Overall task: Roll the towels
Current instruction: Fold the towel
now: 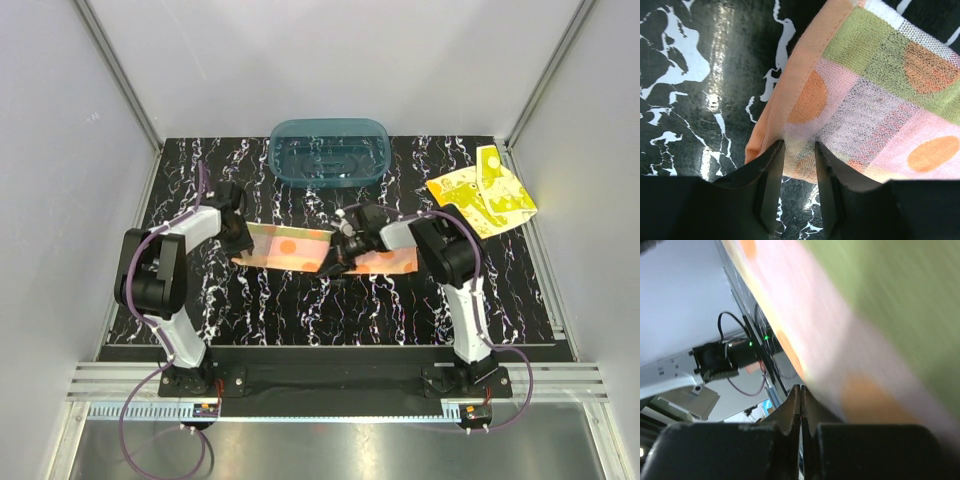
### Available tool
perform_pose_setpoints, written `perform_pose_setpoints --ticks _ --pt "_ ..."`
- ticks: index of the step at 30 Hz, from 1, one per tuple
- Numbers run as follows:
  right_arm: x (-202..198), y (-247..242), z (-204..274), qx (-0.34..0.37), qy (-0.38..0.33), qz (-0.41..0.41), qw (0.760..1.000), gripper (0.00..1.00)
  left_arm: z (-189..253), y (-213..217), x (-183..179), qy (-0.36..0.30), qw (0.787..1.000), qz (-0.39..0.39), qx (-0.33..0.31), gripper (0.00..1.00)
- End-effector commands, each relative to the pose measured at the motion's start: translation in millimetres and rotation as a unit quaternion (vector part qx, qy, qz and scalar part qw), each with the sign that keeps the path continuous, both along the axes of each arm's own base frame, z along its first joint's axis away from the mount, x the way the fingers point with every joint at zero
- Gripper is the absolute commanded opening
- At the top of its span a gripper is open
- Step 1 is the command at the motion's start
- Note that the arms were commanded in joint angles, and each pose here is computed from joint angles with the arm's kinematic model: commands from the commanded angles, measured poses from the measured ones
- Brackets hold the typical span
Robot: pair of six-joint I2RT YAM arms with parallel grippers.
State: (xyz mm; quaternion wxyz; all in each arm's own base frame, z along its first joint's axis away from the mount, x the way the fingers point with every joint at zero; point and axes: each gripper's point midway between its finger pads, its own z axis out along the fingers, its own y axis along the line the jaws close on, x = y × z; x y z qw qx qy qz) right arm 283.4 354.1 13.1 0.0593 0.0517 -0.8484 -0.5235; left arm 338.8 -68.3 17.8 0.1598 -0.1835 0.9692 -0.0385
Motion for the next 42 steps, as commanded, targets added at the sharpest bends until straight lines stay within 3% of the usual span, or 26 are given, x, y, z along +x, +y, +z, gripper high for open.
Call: perform_pose_setpoints --ticks 1,7,13,16,19,20,24,27,28,32,35,42 --pt "-25.7 -39.6 -3.3 -0.015 0.064 -0.021 0.998 0.00 -12.2 22.5 -7.0 0.020 0.999 0.017 0.035 0.37" --pt "-28.4 -98.1 3.1 -0.009 0.078 -0.080 0.994 0.00 -10.8 30.2 -5.2 0.022 0.999 0.027 0.035 0.36" --pt "-26.8 -139.5 -1.4 -0.087 0.070 -0.149 0.983 0.00 -8.8 31.5 -5.3 0.023 0.999 0.032 0.033 0.36" --pt "-24.8 -163.2 -4.7 -0.170 0.048 -0.176 0.968 0.00 -5.6 30.7 -3.6 0.021 0.999 0.034 0.028 0.36" --pt "-18.5 -185.2 5.1 -0.244 0.011 -0.200 0.949 0.00 0.3 28.8 -0.8 0.015 0.999 0.032 0.023 0.36" --pt "-22.4 -204.7 0.9 -0.306 0.008 -0.208 0.929 0.00 2.8 28.4 0.1 0.013 0.999 0.033 0.022 0.36" --pt "-0.2 -245.3 42.2 -0.400 -0.075 -0.249 0.879 0.02 17.1 23.6 5.0 -0.002 1.000 0.030 0.002 0.40" --pt "-0.7 -261.7 68.2 -0.427 -0.107 -0.267 0.857 0.20 35.9 12.5 10.6 -0.017 0.999 0.020 -0.028 0.43" --pt "-1.6 -262.3 74.1 -0.425 -0.112 -0.272 0.856 0.41 44.3 9.7 14.9 -0.028 0.999 0.017 -0.035 0.45" --pt "-9.4 -244.5 92.7 -0.367 -0.112 -0.289 0.877 0.78 83.6 -6.6 24.0 -0.074 0.994 -0.016 -0.079 0.51" --pt "-15.9 -233.8 87.4 -0.336 -0.102 -0.288 0.891 0.83 110.1 -12.0 23.4 -0.098 0.990 -0.050 -0.089 0.58" --pt "-19.4 -228.9 50.4 -0.326 -0.067 -0.308 0.891 0.81 146.5 -10.7 -5.7 -0.161 0.979 -0.094 -0.083 0.62"
